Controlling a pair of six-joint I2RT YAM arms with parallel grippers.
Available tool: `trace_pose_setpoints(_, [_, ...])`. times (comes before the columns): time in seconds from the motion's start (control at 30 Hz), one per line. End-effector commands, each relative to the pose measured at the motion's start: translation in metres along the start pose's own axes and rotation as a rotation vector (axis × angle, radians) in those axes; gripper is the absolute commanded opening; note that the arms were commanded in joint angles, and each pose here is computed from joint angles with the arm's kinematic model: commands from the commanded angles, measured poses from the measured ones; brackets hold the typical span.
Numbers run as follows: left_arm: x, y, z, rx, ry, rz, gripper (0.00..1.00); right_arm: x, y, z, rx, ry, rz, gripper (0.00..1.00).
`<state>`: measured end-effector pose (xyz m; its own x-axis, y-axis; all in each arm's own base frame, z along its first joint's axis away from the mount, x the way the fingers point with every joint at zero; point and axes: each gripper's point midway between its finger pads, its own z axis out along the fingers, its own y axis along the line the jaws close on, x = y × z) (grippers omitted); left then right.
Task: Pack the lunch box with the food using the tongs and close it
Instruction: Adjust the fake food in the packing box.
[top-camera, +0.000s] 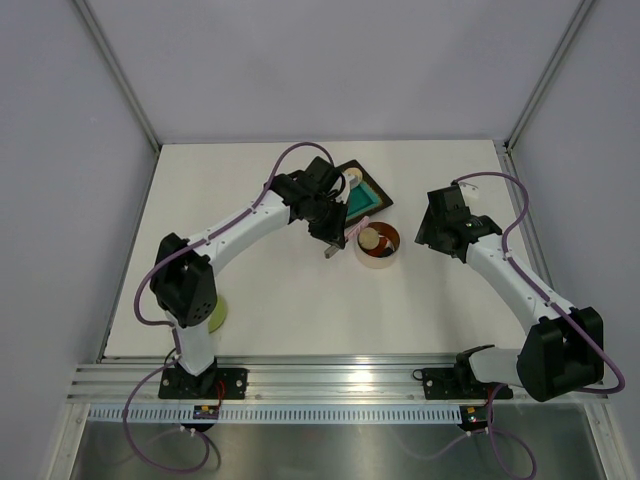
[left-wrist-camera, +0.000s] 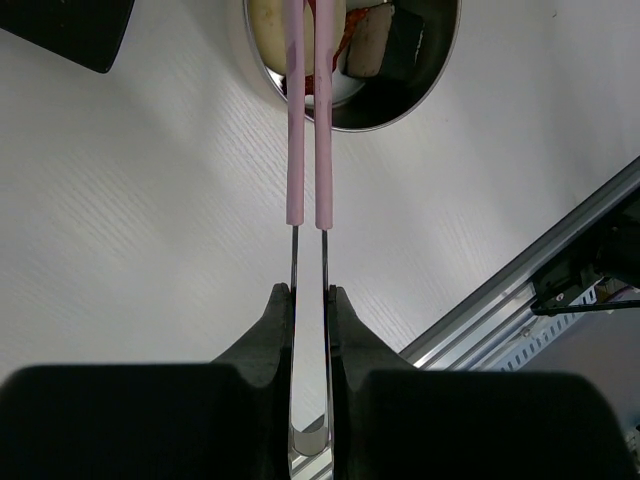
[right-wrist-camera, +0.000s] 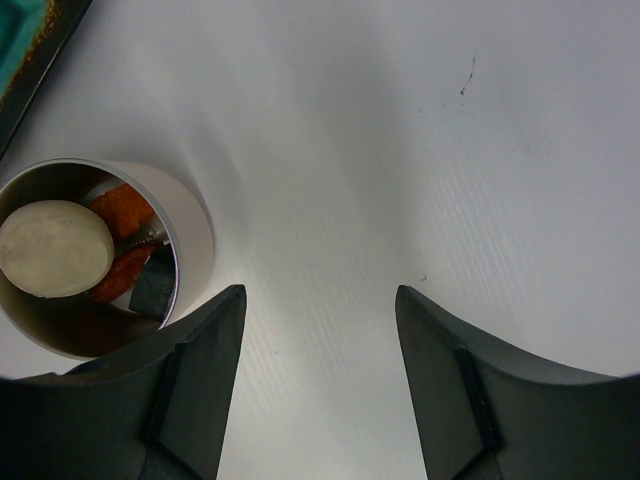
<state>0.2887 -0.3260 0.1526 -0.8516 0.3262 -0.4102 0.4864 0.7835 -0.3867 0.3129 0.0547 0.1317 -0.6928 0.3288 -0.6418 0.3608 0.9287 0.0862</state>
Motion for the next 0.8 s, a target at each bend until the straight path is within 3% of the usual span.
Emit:
trace_pose_setpoints(0.0, [-0.024, -0.017, -0.021, 0.040, -0.095, 0.041, 0.00, -0.010, 0.000, -0.003, -0.004, -0.035, 0.033, 0.69])
trace_pose_setpoints(0.33, [-0.006, -0.023, 0.000, 0.105, -0.025, 0.036, 0.00, -0.008, -0.001, -0.001, -0.002, -0.029, 0.036, 0.69])
trace_pose_setpoints(0.57, [0.007, -0.003, 0.032, 0.047, 0.027, 0.000, 0.00, -0.007, -0.002, -0.003, 0.002, -0.032, 0.031, 0.69])
trace_pose_setpoints(0.77, [0.006, 0.000, 0.034, 0.027, 0.035, 0.008, 0.00, -0.006, -0.003, -0.003, 0.004, -0.032, 0.033, 0.69])
